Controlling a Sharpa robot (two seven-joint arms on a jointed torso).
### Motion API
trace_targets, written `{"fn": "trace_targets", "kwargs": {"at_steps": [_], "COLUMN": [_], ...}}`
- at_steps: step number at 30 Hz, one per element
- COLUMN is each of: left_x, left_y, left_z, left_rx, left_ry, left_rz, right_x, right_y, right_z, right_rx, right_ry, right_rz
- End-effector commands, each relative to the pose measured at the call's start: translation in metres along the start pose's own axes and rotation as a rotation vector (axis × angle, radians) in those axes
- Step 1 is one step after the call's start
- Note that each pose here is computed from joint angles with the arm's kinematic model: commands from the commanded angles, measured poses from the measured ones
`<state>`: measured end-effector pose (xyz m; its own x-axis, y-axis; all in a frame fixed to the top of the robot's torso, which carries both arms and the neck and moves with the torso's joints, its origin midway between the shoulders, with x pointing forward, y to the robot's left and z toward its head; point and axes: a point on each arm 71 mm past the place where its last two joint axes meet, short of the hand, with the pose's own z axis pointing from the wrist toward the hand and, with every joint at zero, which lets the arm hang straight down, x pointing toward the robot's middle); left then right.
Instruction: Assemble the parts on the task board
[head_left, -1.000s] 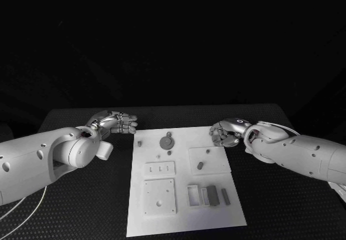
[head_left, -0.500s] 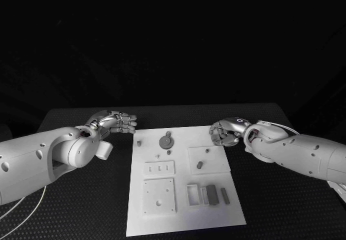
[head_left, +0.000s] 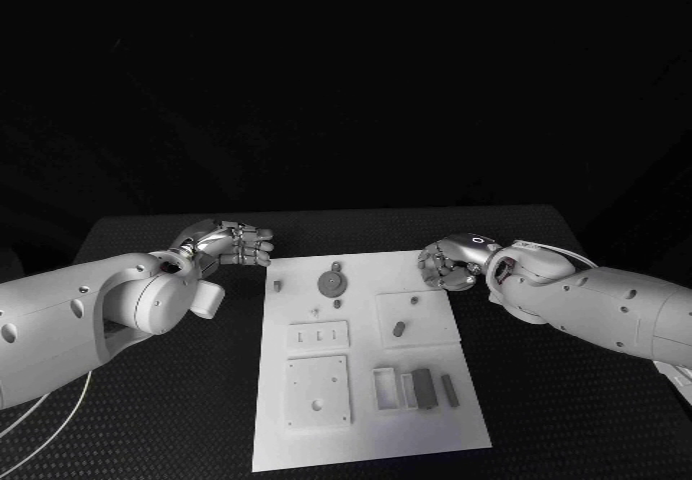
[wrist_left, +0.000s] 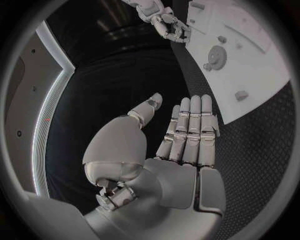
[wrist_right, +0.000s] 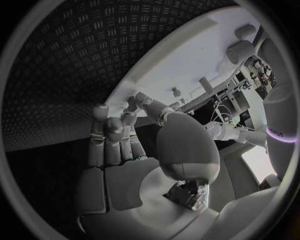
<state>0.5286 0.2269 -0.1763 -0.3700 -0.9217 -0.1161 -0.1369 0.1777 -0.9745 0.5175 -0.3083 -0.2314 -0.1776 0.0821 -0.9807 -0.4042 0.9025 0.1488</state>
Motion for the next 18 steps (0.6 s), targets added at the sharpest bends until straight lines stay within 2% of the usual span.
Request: {"fn": "trace_targets", "kwargs": {"at_steps": [1,11,18], "left_x": [0.0022,0.0017,0.0015], "left_y": [-0.0014,-0.0013,-0.0012], "left_z": [0.0005,0.0002,0.0001], "left_rx": [0.010,0.009,0.009], "left_ry": [0.020,0.019,0.018], "left_rz": [0.002,0.002,0.002], "right_x": [0.0014,0.0015,0.0003], "right_y": [0.0021,0.0042,0.0024], "right_z": [0.0002,0.0008,0.0009], "right_rx": [-0.017,-0.019,0.013], "right_ry": [0.007,0.004,-0.014], "right_rz": [-0.045,-0.037,0.016]}}
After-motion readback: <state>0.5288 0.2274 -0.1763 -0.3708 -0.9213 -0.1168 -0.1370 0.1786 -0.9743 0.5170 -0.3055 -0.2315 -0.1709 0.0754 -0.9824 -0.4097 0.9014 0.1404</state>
